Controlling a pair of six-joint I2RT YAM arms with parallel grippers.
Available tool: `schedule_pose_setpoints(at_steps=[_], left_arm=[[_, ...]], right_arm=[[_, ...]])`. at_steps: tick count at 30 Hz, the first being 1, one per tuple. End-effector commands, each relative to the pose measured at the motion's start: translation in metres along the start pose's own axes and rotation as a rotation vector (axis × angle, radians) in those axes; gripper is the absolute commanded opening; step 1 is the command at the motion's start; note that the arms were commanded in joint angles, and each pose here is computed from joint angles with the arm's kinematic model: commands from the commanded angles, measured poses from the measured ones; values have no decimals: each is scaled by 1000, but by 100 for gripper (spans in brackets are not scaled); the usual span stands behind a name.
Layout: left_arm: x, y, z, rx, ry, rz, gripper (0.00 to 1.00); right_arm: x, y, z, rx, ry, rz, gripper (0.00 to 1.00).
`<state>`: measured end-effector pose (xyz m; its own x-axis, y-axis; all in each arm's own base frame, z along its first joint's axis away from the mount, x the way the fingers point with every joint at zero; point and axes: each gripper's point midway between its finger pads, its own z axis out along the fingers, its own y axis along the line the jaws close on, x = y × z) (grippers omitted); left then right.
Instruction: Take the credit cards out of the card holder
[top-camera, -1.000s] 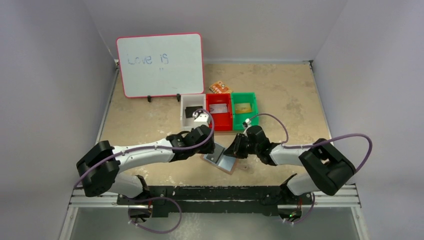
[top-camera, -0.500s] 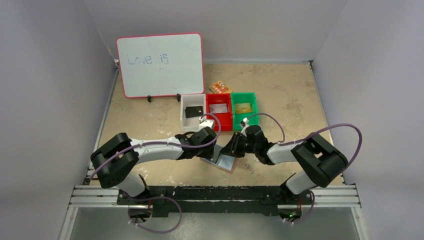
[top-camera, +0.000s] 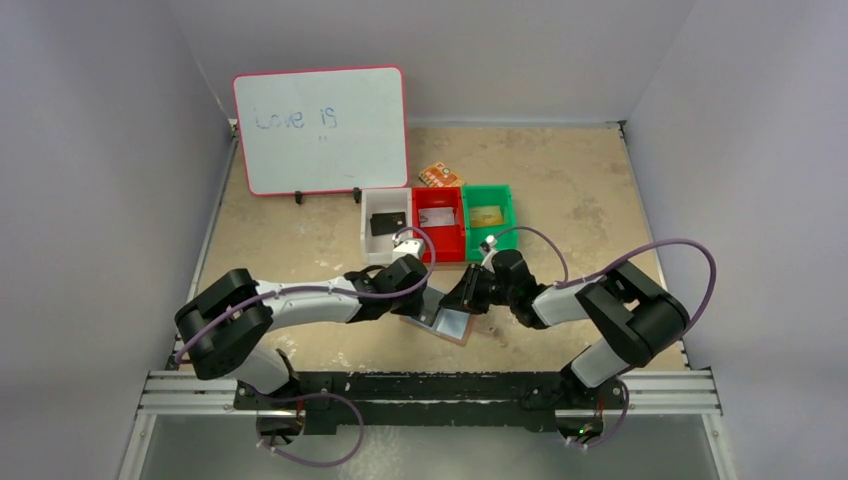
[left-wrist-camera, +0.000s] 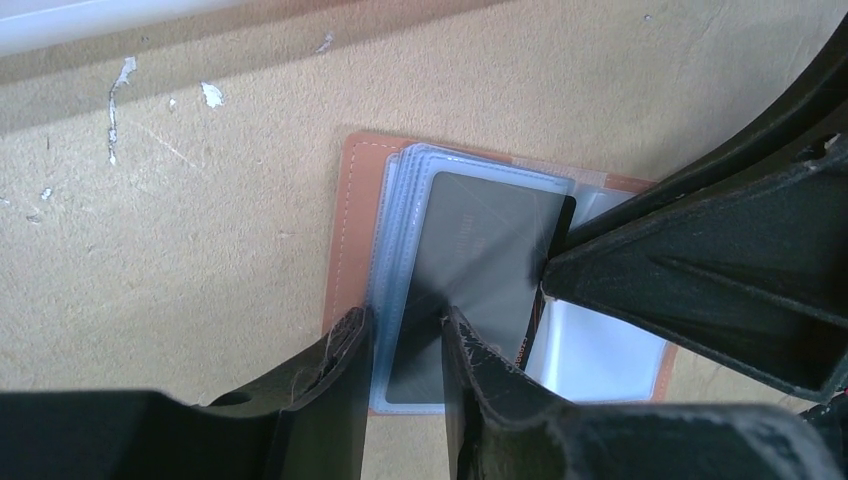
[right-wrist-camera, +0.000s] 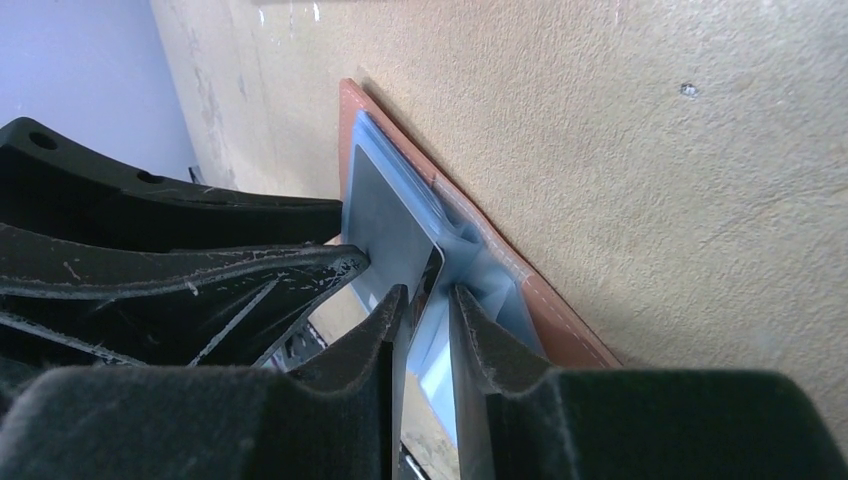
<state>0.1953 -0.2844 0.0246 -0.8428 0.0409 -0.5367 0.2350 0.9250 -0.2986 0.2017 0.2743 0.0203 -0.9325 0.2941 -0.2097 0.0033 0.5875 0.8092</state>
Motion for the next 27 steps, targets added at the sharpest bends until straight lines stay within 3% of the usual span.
schedule_pose_setpoints(at_steps=[1,11,20,23,27], left_arm=[[15,-22,2,104,48,-68,18],[17,-24,3,87,22,-130,8],[14,-18,1,39,-18,-176,5],[12,-21,-2,44,-28,-176,13],[5,-27,-5,61,-48,-163,25]], right_arm=[[-1,16,-1,-44,-16,-17,25],[1,17,-9,-12,-8,-22,32],[-6,20,-21,39,-67,-28,27],[-8,20,-26,55,-85,-31,33],[-9,10,-30,101,-107,-23,34]])
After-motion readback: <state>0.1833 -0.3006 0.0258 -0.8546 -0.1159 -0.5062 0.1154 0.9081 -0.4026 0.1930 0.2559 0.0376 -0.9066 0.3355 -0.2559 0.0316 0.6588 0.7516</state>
